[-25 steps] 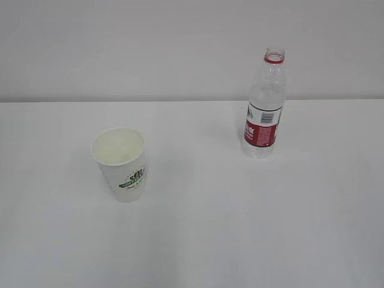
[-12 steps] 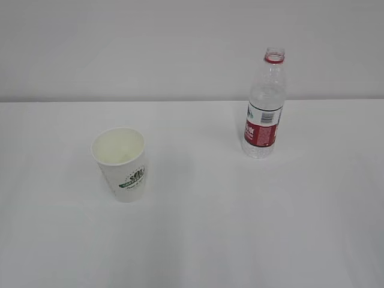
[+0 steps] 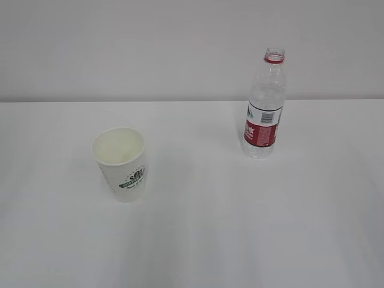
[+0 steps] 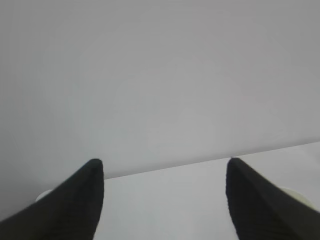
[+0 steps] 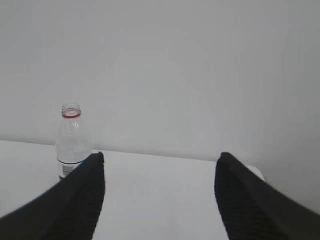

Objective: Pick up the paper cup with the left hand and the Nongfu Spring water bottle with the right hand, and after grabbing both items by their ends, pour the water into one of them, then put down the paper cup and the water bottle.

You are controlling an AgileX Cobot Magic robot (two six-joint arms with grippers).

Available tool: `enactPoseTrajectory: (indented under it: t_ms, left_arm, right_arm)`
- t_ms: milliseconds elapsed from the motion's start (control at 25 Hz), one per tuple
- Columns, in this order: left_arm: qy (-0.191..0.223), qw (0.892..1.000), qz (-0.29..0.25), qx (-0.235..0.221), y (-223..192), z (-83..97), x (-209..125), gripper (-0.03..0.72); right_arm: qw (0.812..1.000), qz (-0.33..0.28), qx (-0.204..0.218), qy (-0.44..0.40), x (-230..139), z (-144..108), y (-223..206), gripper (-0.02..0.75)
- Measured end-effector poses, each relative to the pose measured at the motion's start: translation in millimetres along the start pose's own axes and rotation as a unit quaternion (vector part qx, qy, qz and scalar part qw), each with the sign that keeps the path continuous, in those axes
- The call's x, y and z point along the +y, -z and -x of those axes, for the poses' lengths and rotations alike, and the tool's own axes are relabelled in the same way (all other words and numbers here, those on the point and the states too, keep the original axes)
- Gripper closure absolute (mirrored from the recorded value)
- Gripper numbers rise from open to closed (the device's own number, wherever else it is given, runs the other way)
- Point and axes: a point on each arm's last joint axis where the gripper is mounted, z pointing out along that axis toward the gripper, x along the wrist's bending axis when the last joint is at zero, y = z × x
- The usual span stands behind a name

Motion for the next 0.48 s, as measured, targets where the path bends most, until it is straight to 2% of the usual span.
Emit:
enactPoseTrajectory:
  t_ms: [480]
  left_arm:
    - [-0.023, 1.0, 0.011, 0.005, -39.0, -1.1, 5.0, 0.151]
  right_arm:
    - [1.0, 0.011, -0.001, 0.0, 10.7, 1.2, -41.2, 0.216]
